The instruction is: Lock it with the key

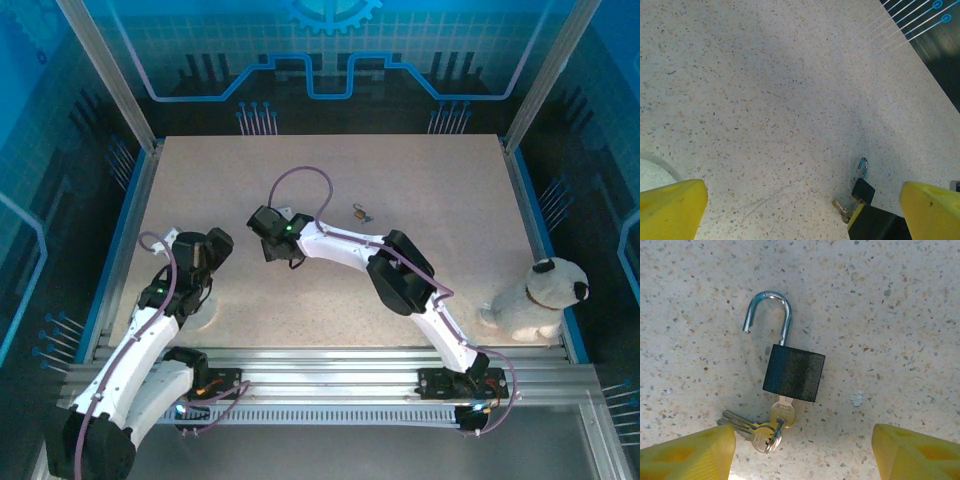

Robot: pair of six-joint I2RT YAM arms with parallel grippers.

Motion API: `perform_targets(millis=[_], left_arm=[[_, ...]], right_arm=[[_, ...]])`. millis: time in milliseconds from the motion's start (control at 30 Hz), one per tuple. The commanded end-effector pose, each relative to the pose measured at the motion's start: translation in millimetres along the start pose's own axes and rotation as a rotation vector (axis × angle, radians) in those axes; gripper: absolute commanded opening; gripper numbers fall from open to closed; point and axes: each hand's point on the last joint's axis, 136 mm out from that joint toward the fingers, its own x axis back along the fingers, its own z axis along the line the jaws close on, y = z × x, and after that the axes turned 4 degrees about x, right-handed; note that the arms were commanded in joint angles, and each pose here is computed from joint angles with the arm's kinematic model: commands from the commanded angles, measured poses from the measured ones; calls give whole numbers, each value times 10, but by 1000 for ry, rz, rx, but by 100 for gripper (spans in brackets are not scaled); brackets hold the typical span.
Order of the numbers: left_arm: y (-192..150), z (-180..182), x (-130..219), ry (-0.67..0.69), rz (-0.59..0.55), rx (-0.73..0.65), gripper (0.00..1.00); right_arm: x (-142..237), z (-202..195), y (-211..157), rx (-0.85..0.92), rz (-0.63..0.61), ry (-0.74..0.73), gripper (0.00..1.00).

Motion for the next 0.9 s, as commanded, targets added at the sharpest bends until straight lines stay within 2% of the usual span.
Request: perform_targets(millis=[0,467,867], left_arm=[[-44,78,-3,18,1,1,99],[-49,71,-2,13,3,2,99],[-55,71,-12,10,2,2,99]], right_arm=[[-69,50,-67,19,21,-4,71],[-262,2,-72,34,43,-39,66],[-409,-62,64,31,41,-50,62]])
